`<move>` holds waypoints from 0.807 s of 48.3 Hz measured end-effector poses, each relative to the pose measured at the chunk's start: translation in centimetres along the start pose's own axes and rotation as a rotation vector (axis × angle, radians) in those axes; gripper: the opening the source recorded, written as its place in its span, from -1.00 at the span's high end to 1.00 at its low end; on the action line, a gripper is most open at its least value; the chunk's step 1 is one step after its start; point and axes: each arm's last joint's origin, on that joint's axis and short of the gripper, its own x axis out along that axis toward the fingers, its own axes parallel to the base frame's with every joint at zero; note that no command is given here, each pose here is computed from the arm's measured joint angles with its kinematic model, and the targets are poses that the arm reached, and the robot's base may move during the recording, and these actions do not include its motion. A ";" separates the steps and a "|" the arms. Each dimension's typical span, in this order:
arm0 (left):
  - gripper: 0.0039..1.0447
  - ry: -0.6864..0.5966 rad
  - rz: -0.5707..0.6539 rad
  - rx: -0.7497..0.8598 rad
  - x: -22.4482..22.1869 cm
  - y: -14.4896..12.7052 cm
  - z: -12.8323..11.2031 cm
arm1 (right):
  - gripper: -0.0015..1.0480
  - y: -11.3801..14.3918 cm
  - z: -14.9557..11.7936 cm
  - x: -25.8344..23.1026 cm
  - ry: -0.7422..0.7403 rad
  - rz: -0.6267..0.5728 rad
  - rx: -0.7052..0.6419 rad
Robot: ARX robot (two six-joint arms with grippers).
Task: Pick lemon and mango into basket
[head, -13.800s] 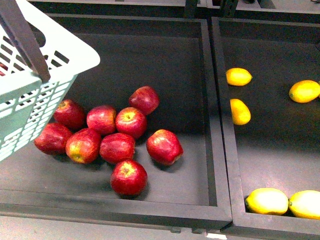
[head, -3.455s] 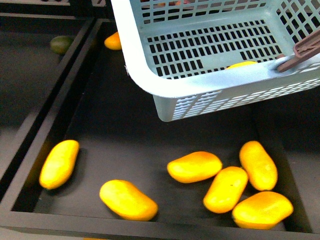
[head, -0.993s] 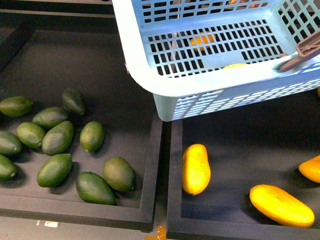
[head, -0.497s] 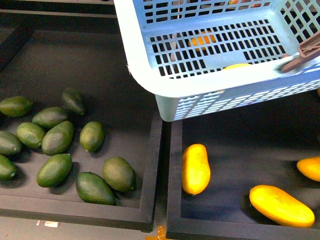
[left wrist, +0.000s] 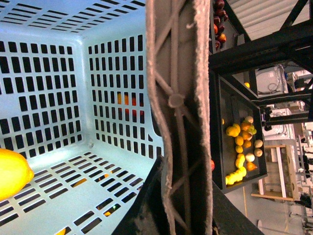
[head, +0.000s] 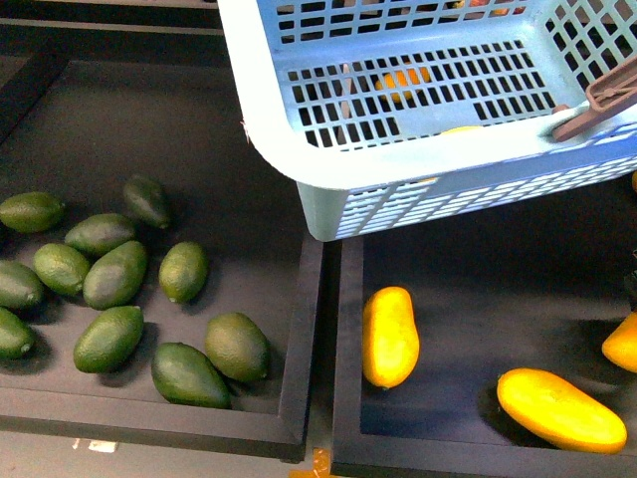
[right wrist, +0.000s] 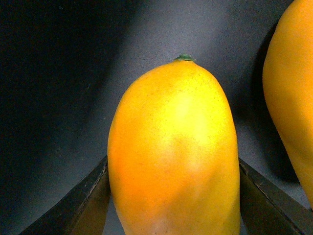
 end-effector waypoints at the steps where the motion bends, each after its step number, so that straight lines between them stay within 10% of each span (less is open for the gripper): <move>1: 0.88 0.000 0.000 0.000 0.0 0.0 0.0 | -0.20 -0.1 0.0 0.0 0.000 0.000 0.001; 39: 0.88 0.000 0.000 0.000 0.0 0.0 0.0 | -0.16 -6.4 12.0 -15.9 -0.239 0.263 0.195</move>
